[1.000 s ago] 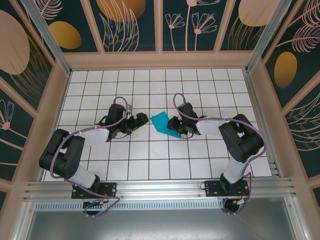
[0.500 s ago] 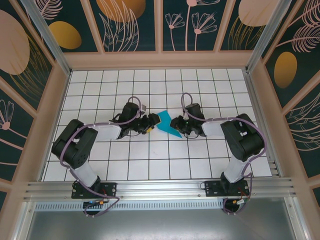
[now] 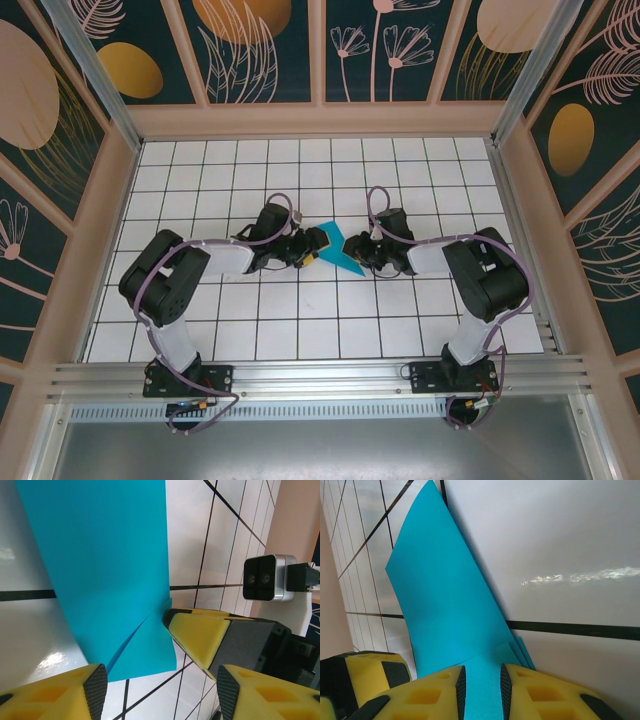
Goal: Fold a paper plane with a square sheet of paper (pick it up from the middle)
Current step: Fold the wing for the fifth time at the center of the table.
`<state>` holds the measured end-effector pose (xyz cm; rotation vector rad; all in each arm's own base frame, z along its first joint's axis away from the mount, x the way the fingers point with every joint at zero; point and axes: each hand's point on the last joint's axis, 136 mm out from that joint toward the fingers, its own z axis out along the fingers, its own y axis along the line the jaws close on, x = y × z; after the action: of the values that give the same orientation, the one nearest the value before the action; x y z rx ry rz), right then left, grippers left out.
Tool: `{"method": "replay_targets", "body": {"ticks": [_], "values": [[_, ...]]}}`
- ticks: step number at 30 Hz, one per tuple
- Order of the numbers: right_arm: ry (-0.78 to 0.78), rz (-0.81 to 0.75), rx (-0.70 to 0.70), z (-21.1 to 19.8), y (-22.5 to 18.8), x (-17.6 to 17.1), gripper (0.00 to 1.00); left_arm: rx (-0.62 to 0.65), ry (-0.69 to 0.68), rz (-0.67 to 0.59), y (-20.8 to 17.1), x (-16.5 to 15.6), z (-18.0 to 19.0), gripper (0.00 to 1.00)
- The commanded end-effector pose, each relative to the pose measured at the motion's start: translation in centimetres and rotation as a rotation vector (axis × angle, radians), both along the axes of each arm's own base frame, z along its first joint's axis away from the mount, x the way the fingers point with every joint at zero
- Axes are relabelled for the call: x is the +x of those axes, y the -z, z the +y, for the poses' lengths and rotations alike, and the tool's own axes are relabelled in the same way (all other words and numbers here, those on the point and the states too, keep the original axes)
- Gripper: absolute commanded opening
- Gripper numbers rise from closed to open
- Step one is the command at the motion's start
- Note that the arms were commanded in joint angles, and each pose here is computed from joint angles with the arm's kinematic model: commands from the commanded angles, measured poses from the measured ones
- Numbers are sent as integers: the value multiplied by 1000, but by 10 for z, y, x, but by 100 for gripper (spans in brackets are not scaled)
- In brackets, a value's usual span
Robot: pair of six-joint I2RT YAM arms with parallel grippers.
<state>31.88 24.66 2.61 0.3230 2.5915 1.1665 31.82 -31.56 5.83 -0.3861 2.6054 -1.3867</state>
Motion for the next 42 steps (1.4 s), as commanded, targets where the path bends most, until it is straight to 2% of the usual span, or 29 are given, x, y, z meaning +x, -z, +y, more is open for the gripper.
{"method": "replay_targets", "body": {"ticks": [1,9,13,21,26,30,34,38,42], "values": [[27,110,-68,-18,33,-19,28,14,-1,31,8,0,-4,61],[28,113,-67,-18,34,-19,28,107,-39,17,15,2,10,65],[30,115,-72,-18,36,-19,28,82,-26,23,15,0,6,66],[16,106,-58,-16,33,-19,28,-11,28,27,8,3,-13,49],[-5,65,-39,-12,26,-16,29,-17,38,31,10,5,-16,33],[-75,-49,-40,-4,8,-12,30,-5,33,32,12,7,-16,18],[-77,-186,-136,-12,-13,2,36,1,23,31,12,9,-15,7],[-77,-335,-213,-23,-34,8,52,2,17,27,8,11,-15,2],[-110,-459,-320,-29,-45,5,66,-6,11,26,1,12,-16,1]]}}
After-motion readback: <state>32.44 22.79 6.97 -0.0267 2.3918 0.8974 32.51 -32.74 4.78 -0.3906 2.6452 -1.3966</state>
